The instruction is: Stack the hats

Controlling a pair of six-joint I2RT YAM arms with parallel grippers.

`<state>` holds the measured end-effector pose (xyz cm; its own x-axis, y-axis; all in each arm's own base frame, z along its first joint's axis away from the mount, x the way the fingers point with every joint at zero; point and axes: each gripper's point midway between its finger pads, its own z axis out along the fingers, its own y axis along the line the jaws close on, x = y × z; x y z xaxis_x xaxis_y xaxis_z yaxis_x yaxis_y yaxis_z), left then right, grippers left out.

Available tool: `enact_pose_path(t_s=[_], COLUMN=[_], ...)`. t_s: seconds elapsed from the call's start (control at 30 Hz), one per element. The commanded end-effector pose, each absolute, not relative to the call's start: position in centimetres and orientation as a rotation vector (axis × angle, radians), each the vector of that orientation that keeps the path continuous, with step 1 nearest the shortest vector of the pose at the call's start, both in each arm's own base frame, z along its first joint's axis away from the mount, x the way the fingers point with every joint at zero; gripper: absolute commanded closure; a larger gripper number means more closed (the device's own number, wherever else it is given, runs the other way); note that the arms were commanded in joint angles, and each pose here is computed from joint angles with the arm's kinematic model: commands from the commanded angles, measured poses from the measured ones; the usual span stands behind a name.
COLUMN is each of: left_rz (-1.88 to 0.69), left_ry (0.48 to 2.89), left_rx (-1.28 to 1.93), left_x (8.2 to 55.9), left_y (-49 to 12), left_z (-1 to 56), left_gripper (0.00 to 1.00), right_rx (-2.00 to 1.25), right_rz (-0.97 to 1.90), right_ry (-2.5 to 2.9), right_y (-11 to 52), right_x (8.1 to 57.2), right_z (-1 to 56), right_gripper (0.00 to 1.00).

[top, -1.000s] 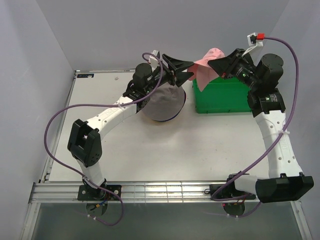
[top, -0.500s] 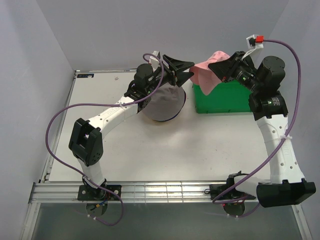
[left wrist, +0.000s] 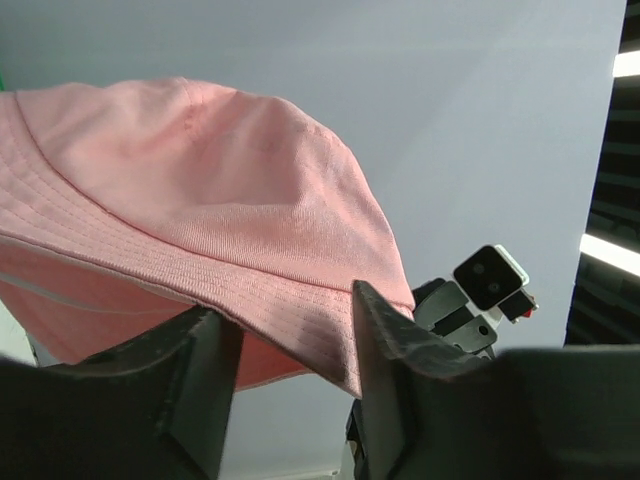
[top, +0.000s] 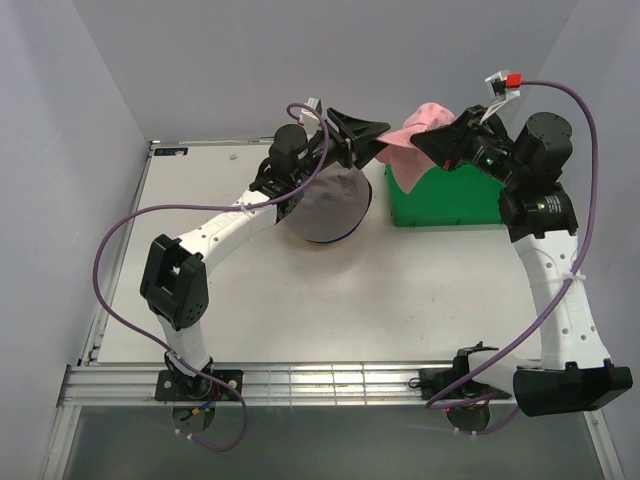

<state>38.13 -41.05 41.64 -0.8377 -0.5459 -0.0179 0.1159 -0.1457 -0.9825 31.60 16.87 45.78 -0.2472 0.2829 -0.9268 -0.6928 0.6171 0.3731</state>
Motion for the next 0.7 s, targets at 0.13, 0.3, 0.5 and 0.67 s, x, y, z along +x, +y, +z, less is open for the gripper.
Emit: enact_pose_path(t_s=[0.13,0.3,0.5,0.67], left_rz=[-2.033,-2.073,-2.070,-2.084], left_ry=[1.646,1.700,1.745,1.770], left_rx=[-0.386,-0.238,-0.045,0.057], left_x=[38.4,38.9,39.2,40.2], left_y=[-39.6,-40.2,-40.8,-40.2], left_z=[43.9,43.5,42.0,40.7], left_gripper=[0.67,0.83,0.93,0.97], right_rx=[-0.494,-0.542,-0.609,-0.654], right_rz=[1.013,1.081,1.141,1.155], right_ry=[1.527,1.576,1.638,1.688], right_y=[18.2,19.1,20.9,22.9], right_x=[30.1,30.4,30.7,30.6], right_z=[46.9,45.5,43.2,41.4], right_gripper=[0.92,0.92,0.92,0.92])
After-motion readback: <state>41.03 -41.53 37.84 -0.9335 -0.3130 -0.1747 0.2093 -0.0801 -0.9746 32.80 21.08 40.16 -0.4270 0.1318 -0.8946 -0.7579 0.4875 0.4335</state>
